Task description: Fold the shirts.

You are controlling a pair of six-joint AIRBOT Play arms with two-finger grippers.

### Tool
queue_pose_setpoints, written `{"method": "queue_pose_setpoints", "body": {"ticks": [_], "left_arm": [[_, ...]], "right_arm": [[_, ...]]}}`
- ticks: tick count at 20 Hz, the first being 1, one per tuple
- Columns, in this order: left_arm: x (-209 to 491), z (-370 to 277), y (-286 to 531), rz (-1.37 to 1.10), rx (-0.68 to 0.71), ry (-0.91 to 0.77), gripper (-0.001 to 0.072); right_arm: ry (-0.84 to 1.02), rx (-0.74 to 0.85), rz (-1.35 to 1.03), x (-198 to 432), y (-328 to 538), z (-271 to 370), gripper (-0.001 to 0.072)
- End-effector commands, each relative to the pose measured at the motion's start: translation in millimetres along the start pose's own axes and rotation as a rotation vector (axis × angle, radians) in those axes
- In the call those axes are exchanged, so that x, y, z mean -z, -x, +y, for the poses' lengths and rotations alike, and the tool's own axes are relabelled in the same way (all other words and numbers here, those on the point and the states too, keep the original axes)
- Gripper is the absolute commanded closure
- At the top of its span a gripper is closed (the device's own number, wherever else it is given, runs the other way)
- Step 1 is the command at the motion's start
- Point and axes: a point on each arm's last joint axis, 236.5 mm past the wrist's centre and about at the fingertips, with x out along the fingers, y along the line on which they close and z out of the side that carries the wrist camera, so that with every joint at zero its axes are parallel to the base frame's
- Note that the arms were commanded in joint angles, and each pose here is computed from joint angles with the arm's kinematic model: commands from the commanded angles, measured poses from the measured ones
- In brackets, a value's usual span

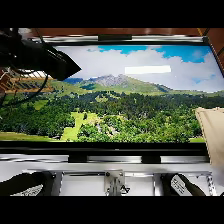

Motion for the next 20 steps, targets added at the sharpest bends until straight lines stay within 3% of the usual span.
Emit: {"method": "queue_pose_setpoints", "body": {"ticks": [1, 3, 8, 13, 20], "left_arm": [[21, 42, -43, 0.117, -0.121, 0.056, 0.026], [55, 79, -83, 0.268, -0.211, 0.146, 0.0259], [148, 110, -136, 0.632, -0.226, 0.327, 0.0259], [141, 109, -144, 0.597, -0.224, 0.317, 0.0259], [131, 99, -153, 0.56, -0.204, 0.295, 0.0259]], "right_arm": [[0.233, -0.038, 0.063, 20, -44, 59, 0.0081], [0.353, -0.004, 0.156, 42, -74, 88, 0.008], [0.638, -0.008, 0.264, 98, -150, 172, 0.0079], [0.763, -0.01, 0.329, 132, -175, 195, 0.008], [0.767, -0.02, 0.335, 136, -174, 198, 0.008]]}}
